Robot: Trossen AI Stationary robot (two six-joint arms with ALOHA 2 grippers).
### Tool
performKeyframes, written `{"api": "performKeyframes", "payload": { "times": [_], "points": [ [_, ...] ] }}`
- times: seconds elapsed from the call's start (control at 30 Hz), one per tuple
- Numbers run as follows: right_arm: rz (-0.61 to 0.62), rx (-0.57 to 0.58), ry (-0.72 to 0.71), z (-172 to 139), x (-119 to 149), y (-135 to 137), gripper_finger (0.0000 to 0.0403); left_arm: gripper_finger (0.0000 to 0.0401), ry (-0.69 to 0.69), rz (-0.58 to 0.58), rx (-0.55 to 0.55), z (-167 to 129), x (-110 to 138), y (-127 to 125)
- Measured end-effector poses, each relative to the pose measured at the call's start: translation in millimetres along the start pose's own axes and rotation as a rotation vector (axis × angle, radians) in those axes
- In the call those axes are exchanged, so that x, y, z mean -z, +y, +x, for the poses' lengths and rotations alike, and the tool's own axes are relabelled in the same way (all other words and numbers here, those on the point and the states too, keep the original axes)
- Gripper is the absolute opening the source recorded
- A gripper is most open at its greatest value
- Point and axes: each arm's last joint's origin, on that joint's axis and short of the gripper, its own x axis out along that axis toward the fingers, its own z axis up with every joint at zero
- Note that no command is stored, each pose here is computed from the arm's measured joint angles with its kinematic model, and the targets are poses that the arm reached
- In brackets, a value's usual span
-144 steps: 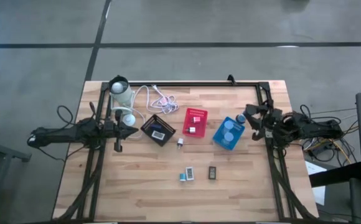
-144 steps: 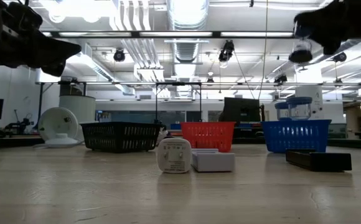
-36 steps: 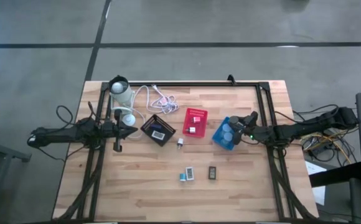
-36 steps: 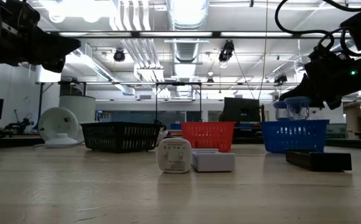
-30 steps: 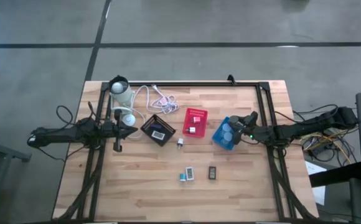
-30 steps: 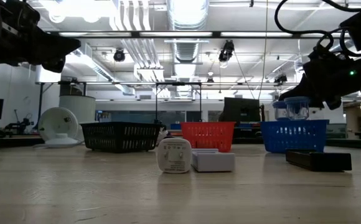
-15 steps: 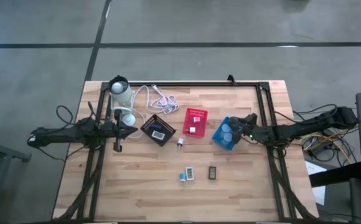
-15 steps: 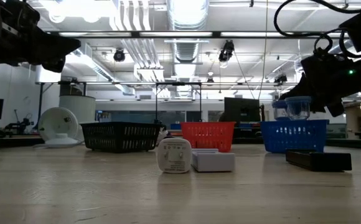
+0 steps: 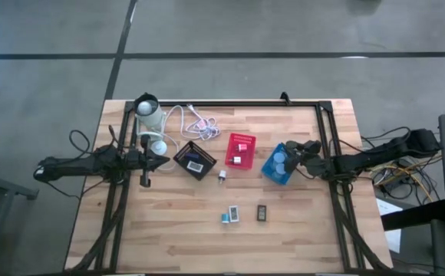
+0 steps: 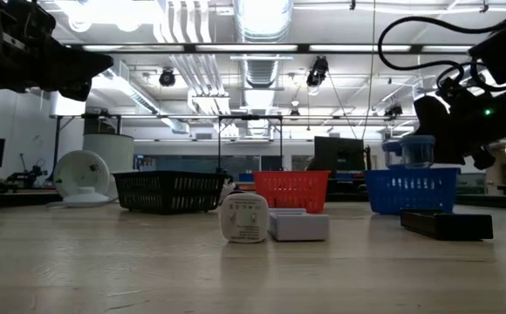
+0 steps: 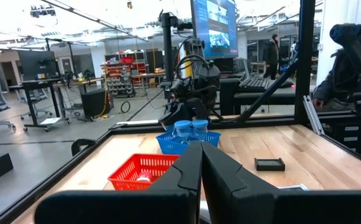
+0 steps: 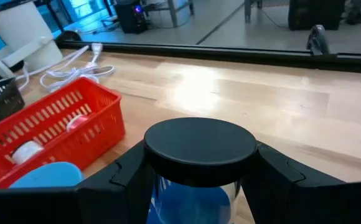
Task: Pick & Place Office items
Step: Put the black hourglass into the blue basket
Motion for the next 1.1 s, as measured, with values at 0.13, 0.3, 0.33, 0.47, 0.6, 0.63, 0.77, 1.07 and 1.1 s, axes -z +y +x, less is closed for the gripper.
{"api": "performKeyframes", "payload": {
  "times": [0.13, 0.3, 0.33, 0.47, 0.6, 0.63, 0.77, 1.07, 1.1],
  "points": [
    [-0.004, 0.010, 0.002, 1.0, 1.6, 0.2, 0.0191, 0.0012, 0.000, 0.000, 0.000, 0.0, 0.0, 0.0],
    [0.001, 0.005, -0.009, 1.6, 0.8, 2.1, 0.0191, 0.0012, 0.000, 0.001, 0.000, 0.0, 0.0, 0.0],
    [-0.001, 0.005, -0.009, 1.7, 0.9, 2.1, 0.0191, 0.0012, 0.000, 0.001, 0.000, 0.0, 0.0, 0.0],
    [-0.008, 0.012, -0.008, 2.3, 2.1, 2.0, 0.0191, 0.0012, -0.001, 0.001, 0.000, 0.0, -0.1, 0.0],
    [-0.015, 0.033, -0.019, 2.9, 2.8, 1.8, 0.0192, 0.0012, -0.001, 0.006, 0.000, 0.0, -0.1, 0.0],
    [-0.017, 0.040, -0.023, 3.1, 2.9, 1.5, 0.0192, 0.0012, -0.001, 0.007, 0.000, 0.0, -0.1, 0.0],
    [-0.029, 0.067, -0.042, 3.5, 3.2, 1.0, 0.0192, 0.0012, -0.003, 0.014, 0.000, 0.0, -0.3, 0.0],
    [-0.070, 0.116, -0.101, 4.9, -1.0, 0.5, 0.0192, 0.0012, -0.003, 0.026, 0.000, 0.0, -0.3, 0.0],
    [-0.068, 0.119, -0.099, 5.6, -1.3, 0.1, 0.0192, 0.0012, -0.003, 0.026, 0.000, 0.0, -0.3, 0.0]
  ]
}}
